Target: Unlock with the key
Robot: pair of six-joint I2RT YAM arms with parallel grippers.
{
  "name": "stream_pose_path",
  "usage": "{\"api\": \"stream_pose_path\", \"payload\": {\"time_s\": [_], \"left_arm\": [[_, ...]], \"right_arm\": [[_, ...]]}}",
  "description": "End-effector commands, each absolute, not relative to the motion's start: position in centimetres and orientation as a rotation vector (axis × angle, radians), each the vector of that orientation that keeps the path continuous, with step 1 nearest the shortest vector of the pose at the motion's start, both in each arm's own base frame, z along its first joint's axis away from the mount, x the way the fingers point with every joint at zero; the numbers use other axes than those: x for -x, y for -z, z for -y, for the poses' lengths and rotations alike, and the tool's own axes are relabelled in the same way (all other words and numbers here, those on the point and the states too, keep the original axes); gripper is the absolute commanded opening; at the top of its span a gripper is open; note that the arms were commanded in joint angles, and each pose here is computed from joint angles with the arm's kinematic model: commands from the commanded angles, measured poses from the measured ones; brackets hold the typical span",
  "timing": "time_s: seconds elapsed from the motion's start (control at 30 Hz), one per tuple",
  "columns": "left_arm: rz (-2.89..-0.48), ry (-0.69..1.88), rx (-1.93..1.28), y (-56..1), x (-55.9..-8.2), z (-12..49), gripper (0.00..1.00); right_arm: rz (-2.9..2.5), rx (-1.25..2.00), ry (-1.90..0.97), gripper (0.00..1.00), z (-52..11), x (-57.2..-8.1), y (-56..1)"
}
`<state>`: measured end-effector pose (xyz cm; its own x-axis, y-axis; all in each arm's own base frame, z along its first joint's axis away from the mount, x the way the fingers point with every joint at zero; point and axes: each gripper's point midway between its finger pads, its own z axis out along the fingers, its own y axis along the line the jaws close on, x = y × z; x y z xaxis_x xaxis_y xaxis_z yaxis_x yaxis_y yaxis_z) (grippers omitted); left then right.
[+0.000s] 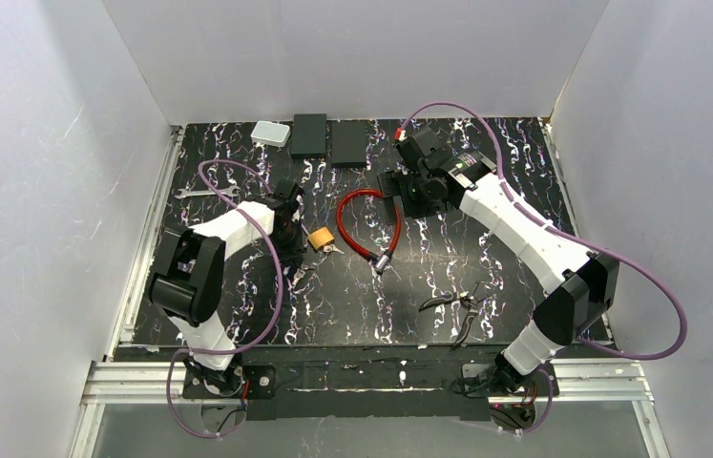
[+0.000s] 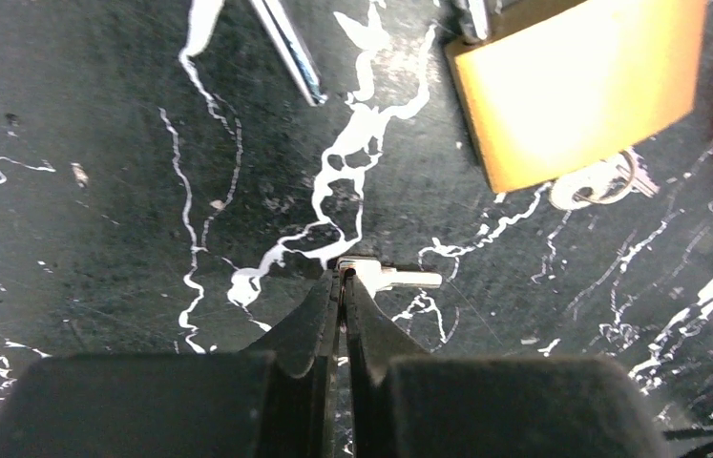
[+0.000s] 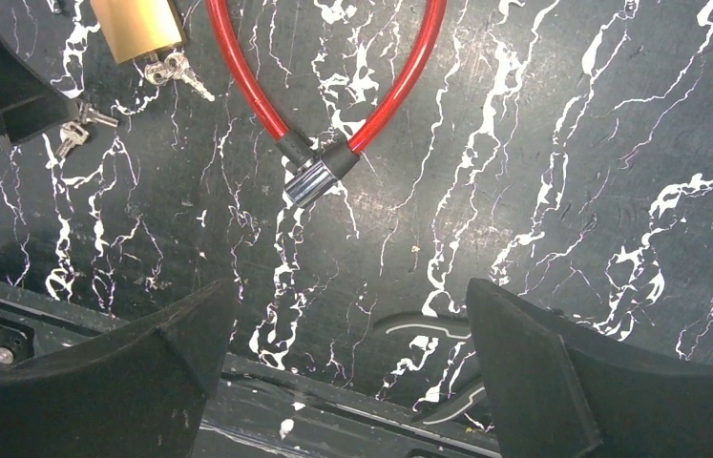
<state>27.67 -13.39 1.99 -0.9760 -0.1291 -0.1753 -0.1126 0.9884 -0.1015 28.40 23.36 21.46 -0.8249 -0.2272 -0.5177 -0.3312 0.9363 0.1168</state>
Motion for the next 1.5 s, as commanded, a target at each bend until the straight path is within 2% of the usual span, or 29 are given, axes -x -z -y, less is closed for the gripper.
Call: {"api": "stream_pose_path", "payload": {"time_s": [0.0, 0.37, 0.73, 1.0, 1.2, 1.47], "left_arm": [[-2.933, 0.283, 0.175, -3.7, -27.1, 15.0, 0.0], [-2.802, 0.493, 0.191, -9.1, -26.6, 16.5, 0.0], [-2.648, 0.748, 0.171, -15.0, -25.2, 18.4, 0.0], [-2.525, 0.916, 0.207, -20.1, -25.2, 19.8, 0.0], [-2.483, 0.988, 0.191, -23.6, -24.8, 20.3, 0.0], [-2.476, 1.103, 0.186, -27.0, -23.0, 21.0, 0.0]], "right_arm": [[-2.526, 0.411, -0.27, 0.98, -23.3, -29.1, -22.9], [-2.428, 0.531, -0.498, 0.98, -27.0, -29.4, -24.9], [-2.338, 0.699, -0.849, 0.97, -31.5, -27.5, -26.7], [-2.15, 0.508, -1.131, 0.94, -33.8, -26.8, -29.4], [-1.632, 0.67, -1.049, 0.94, -32.2, -26.5, -32.4], [-1.382, 1.277, -0.799, 0.97, -32.8, -22.5, -30.0]]}}
